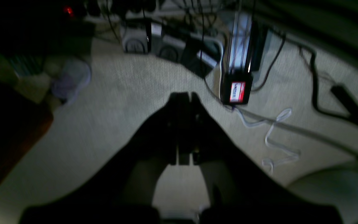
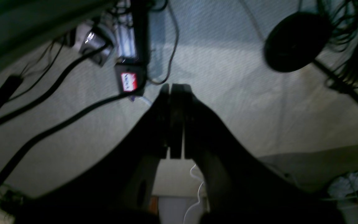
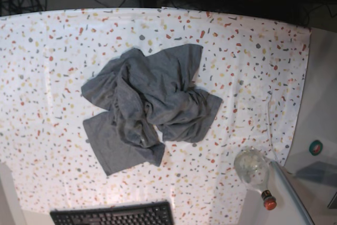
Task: Layout the t-shirt on the table in an organized manner, then fold the t-shirt properly
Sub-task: 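Move the right gripper from rest toward the crumpled grey t-shirt, then lower the right gripper and pinch the grey t-shirt's bunched center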
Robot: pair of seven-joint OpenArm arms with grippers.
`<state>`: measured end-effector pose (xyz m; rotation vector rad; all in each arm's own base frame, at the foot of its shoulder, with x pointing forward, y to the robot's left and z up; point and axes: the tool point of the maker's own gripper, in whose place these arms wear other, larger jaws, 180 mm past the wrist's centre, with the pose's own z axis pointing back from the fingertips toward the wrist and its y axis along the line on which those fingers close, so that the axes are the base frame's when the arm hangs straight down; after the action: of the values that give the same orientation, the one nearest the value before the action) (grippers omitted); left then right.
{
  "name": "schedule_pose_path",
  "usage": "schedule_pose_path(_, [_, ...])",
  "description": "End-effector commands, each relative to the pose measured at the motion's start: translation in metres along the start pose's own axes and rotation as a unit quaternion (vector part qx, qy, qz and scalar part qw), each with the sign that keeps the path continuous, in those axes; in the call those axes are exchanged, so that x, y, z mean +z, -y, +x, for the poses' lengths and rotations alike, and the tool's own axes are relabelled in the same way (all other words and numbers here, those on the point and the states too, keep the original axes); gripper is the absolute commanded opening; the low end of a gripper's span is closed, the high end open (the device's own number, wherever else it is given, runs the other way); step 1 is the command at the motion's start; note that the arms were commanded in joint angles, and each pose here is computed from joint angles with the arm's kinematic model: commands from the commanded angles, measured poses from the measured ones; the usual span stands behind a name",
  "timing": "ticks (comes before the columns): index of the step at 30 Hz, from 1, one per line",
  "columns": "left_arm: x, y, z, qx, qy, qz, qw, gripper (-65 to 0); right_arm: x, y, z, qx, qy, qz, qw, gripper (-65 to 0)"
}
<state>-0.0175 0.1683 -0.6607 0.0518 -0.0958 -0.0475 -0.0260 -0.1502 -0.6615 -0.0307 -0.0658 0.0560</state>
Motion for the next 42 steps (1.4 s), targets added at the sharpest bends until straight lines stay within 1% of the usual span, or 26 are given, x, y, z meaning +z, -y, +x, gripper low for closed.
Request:
schedule_pose_path(1, [0.001,-0.003,-0.004,-0.001,0.0,0.004,1.0,-65.0,0.001,0.003,-0.008,-0.002,-0.006,-0.006,1.0,-65.0])
schedule_pose_path(5, [0.003,-0.003,-0.014,-0.006,-0.007,0.003,1.0,-65.0,0.004,0.002,-0.022,-0.002,-0.01,-0.006,0.9999,-65.0])
schedule_pose_path(6, [0.004,-0.005,-0.019,-0.014,-0.012,0.004,1.0,-65.0,0.006,0.003,-0.028,-0.001,-0.011,-0.006,0.9999,-65.0])
schedule_pose_path(7, [0.005,-0.016,-0.027,-0.017,-0.019,0.012,1.0,-65.0,0.008,0.007,-0.031,-0.006,-0.009,-0.01,0.9999,-65.0])
schedule_pose_path(10, [0.01,-0.027,-0.045,-0.013,-0.028,0.02,0.999,-65.0,0.015,0.03,-0.038,-0.056,0.005,-0.036,0.9977,-65.0])
schedule_pose_path(11, [0.012,-0.036,-0.05,-0.016,-0.028,0.026,0.999,-65.0,0.018,0.036,-0.041,-0.066,0.01,-0.043,0.9968,-65.0])
schedule_pose_path(13, [0.019,-0.044,-0.061,-0.025,-0.024,0.03,0.999,-65.0,0.027,0.044,-0.05,-0.068,0.007,-0.052,0.9963,-65.0])
schedule_pose_path(15, [0.029,-0.046,-0.067,-0.031,-0.004,0.031,0.999,-65.0,0.045,0.05,-0.061,-0.06,0.002,-0.058,0.9965,-65.0])
schedule_pose_path(16, [0.039,-0.053,-0.076,-0.039,0.004,0.035,0.999,-65.0,0.058,0.052,-0.064,-0.057,0.008,-0.057,0.9967,-65.0])
schedule_pose_path(17, [0.049,-0.056,-0.076,-0.047,0.021,0.035,0.998,-65.0,0.071,0.051,-0.063,-0.051,0.015,-0.05,0.9973,-65.0])
schedule_pose_path(19, [0.071,-0.054,-0.077,-0.049,0.052,0.03,0.997,-65.0,0.096,0.051,-0.061,-0.038,0.026,-0.046,0.9979,-65.0])
schedule_pose_path(21, [0.095,-0.064,-0.068,-0.015,0.087,0.038,0.995,-65.0,0.117,0.06,-0.053,-0.035,0.038,-0.058,0.9969,-65.0])
schedule_pose_path(23, [0.116,-0.076,-0.056,0.015,0.118,0.042,0.992,-65.0,0.132,0.062,-0.04,-0.047,0.048,-0.066,0.9955,-65.0])
schedule_pose_path(25, [0.136,-0.084,-0.042,0.031,0.147,0.039,0.988,-65.0,0.145,0.072,-0.026,-0.053,0.054,-0.079,0.994,-65.0])
schedule_pose_path(27, [0.158,-0.089,-0.032,0.033,0.169,0.031,0.985,-65.0,0.158,0.081,-0.011,-0.054,0.062,-0.09,0.9925,-65.0])
schedule_pose_path(29, [0.177,-0.09,-0.019,0.033,0.19,0.019,0.981,-65.0,0.175,0.088,0.012,-0.054,0.085,-0.101,0.9898,-65.0])
schedule_pose_path(31, [0.193,-0.084,0.002,0.04,0.221,0.002,0.975,-65.0,0.193,0.089,0.043,-0.049,0.121,-0.105,0.9859,-65.0])
schedule_pose_path(33, [0.213,-0.072,0.031,0.043,0.261,-0.019,0.964,-65.0,0.214,0.09,0.086,-0.044,0.177,-0.11,0.9772,-65.0])
schedule_pose_path(36, [0.251,-0.051,0.08,0.034,0.332,-0.049,0.942,-65.0,0.245,0.093,0.147,-0.045,0.247,-0.118,0.9609,-65.0])
schedule_pose_path(38, [0.27,-0.05,0.109,0.032,0.374,-0.051,0.925,-65.0,0.254,0.093,0.19,-0.053,0.283,-0.115,0.9507,-65.0])
schedule_pose_path(40, [0.282,-0.054,0.143,0.033,0.419,-0.047,0.906,-65.0,0.255,0.08,0.223,-0.051,0.295,-0.095,0.9495,-65.0])
schedule_pose_path(41, [0.284,-0.057,0.155,0.034,0.432,-0.043,0.9,-65.0,0.256,0.07,0.239,-0.042,0.298,-0.082,0.95,-65.0])
schedule_pose_path(42, [0.282,-0.058,0.166,0.034,0.435,-0.041,0.899,-65.0,0.26,0.058,0.255,-0.031,0.306,-0.068,0.9491,-65.0])
